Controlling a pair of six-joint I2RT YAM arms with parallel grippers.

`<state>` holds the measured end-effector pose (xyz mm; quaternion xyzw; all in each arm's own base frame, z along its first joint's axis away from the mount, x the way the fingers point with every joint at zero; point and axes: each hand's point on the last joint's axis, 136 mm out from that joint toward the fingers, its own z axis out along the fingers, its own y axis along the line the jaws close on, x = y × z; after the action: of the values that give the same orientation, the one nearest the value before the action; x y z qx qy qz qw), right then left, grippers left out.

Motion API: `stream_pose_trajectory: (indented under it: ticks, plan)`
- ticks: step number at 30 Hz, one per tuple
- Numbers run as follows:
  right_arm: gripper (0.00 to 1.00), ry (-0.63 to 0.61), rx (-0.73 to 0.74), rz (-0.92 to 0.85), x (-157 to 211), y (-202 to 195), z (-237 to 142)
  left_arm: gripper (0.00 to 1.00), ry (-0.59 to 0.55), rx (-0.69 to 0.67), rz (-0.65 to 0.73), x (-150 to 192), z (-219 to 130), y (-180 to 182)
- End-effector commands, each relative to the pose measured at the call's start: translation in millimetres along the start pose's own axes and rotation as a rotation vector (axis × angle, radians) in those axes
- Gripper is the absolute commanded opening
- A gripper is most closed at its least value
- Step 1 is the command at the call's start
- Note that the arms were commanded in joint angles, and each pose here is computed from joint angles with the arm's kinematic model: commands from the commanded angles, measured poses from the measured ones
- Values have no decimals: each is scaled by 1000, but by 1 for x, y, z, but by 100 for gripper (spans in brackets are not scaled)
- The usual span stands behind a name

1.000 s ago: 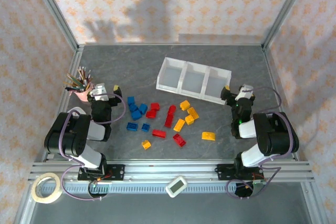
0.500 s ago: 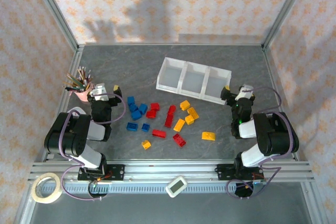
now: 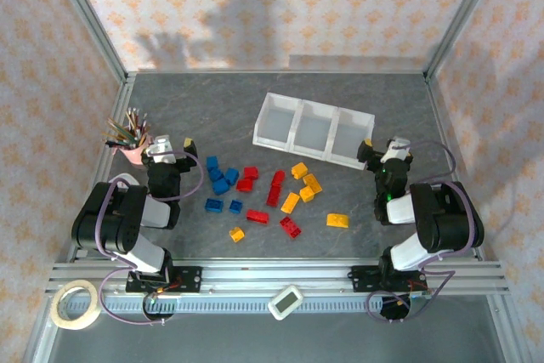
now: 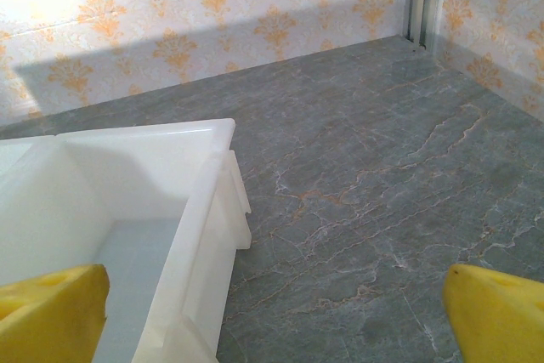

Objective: Sort the legos into containers by color
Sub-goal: Pick up the lego from the center of the table.

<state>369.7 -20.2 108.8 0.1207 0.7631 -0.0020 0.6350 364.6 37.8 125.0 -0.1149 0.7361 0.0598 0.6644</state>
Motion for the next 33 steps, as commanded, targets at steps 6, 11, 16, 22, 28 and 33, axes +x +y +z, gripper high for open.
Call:
stream_pose_trajectory:
  ticks: [6,11,16,22,28,33]
  plan:
    - [100,-55,-34,-13,-19,9,-1,100,-28,-28,-8,-11,4,5]
    - [100,-98,8,20,-33,0,-13,100,-65,-1,-13,-22,-7,2]
    - [100,-56,40,66,-46,-2,-14,100,-75,-3,-36,-33,-19,5]
    - [100,-55,36,165,-65,-1,-28,100,-16,-14,-80,-49,-25,6]
    - [100,51,48,434,-66,1,-39,100,-32,-27,-273,-79,-35,9]
    - [100,149,25,467,-58,10,-45,100,-43,-3,-458,-82,-48,9]
